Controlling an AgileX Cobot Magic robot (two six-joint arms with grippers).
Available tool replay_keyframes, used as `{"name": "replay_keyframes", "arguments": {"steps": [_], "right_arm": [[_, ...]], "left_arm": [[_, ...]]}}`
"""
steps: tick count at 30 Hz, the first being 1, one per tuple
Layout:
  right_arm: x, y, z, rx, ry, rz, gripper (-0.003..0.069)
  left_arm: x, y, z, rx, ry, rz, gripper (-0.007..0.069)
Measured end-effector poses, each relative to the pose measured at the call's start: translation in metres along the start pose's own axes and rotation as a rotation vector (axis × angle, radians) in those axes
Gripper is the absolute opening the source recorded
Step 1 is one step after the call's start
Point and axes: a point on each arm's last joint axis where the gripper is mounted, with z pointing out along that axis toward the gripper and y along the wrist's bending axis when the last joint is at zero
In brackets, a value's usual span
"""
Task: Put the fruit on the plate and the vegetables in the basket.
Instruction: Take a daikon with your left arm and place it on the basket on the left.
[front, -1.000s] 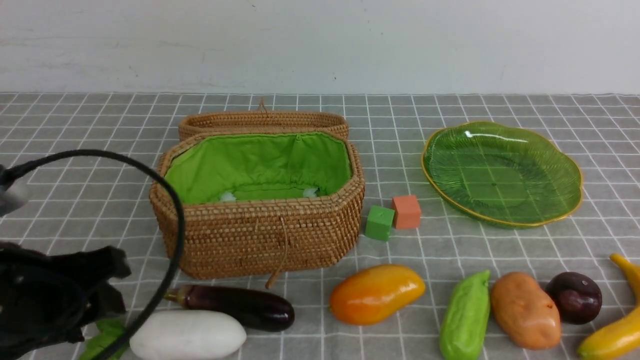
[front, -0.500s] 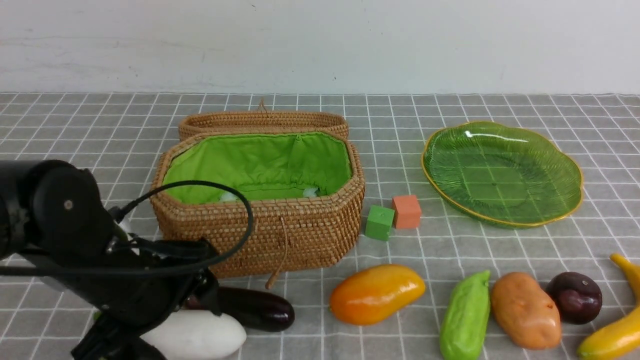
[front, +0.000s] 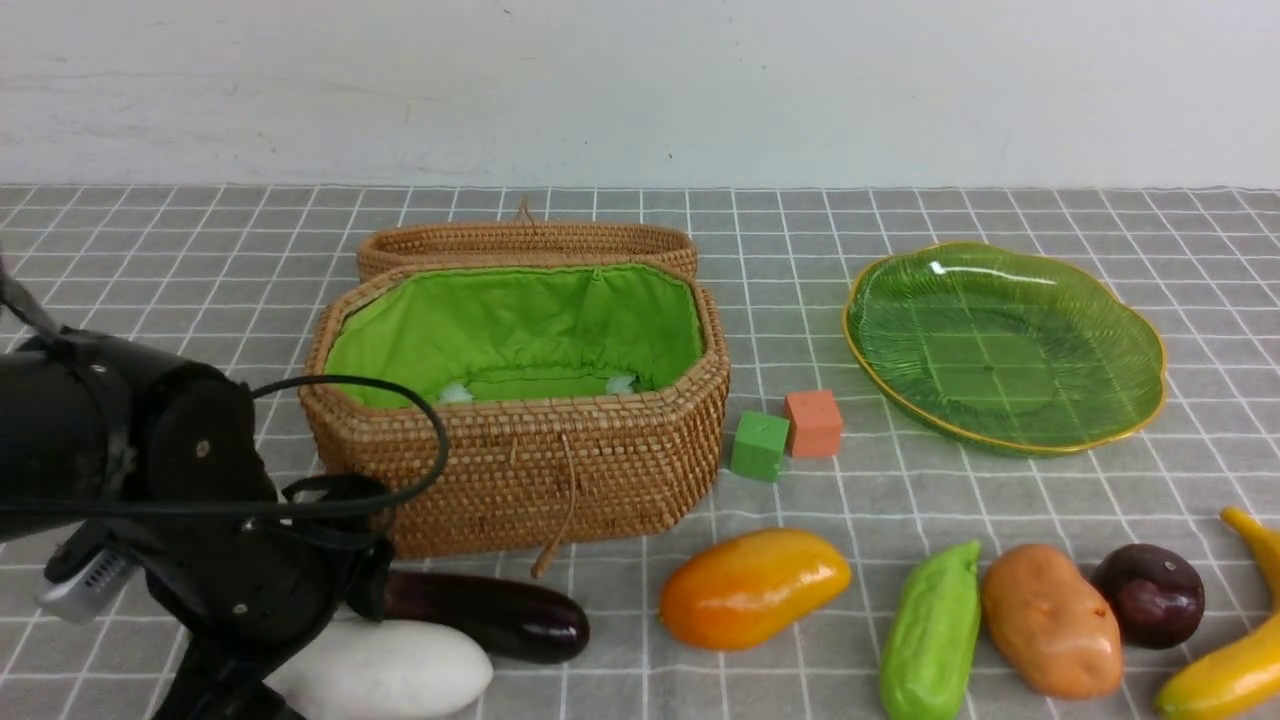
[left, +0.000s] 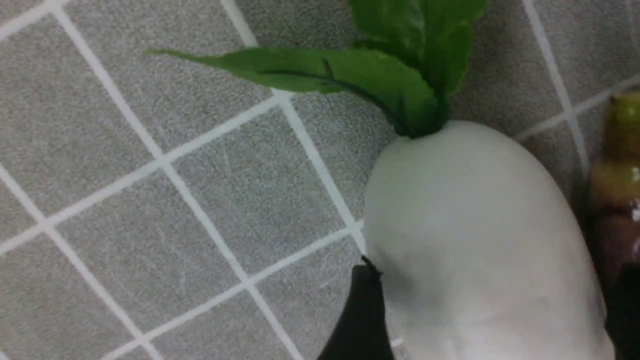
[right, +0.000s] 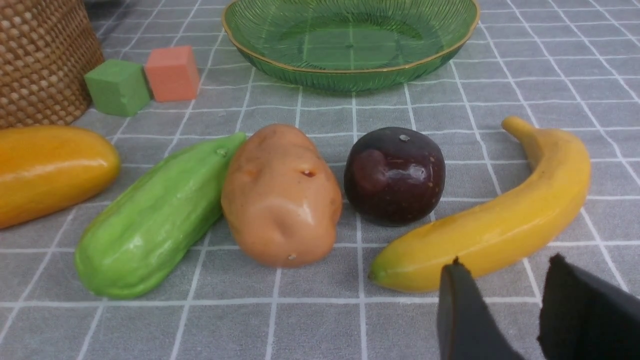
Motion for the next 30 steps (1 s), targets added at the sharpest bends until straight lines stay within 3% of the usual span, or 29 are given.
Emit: {"name": "replay_keyframes", "arguments": {"steps": [6, 11, 18, 25, 30], "right_arm": [[0.000, 0.000, 0.000, 0.000, 0.000, 0.000, 0.0241], [0.000, 0.000, 0.000, 0.000, 0.000, 0.000, 0.0241], [0.000, 0.000, 0.000, 0.000, 0.000, 0.000, 0.0241], [0.000, 0.000, 0.000, 0.000, 0.000, 0.000, 0.0241], [0.000, 0.000, 0.000, 0.000, 0.000, 0.000, 0.0241]], "left_arm": [[0.000, -0.001, 0.022, -0.050, 0.004, 0.007, 0.0580], [0.000, 0.002, 0.023, -0.079, 0.007, 0.023, 0.0532], [0.000, 0.004, 0.001, -0.049, 0.004, 0.128, 0.0528], [0.001, 0.016, -0.056, 0.060, -0.018, 0.400, 0.0528], [0.006, 0.038, -0.120, 0.267, -0.065, 0.634, 0.0528]]}}
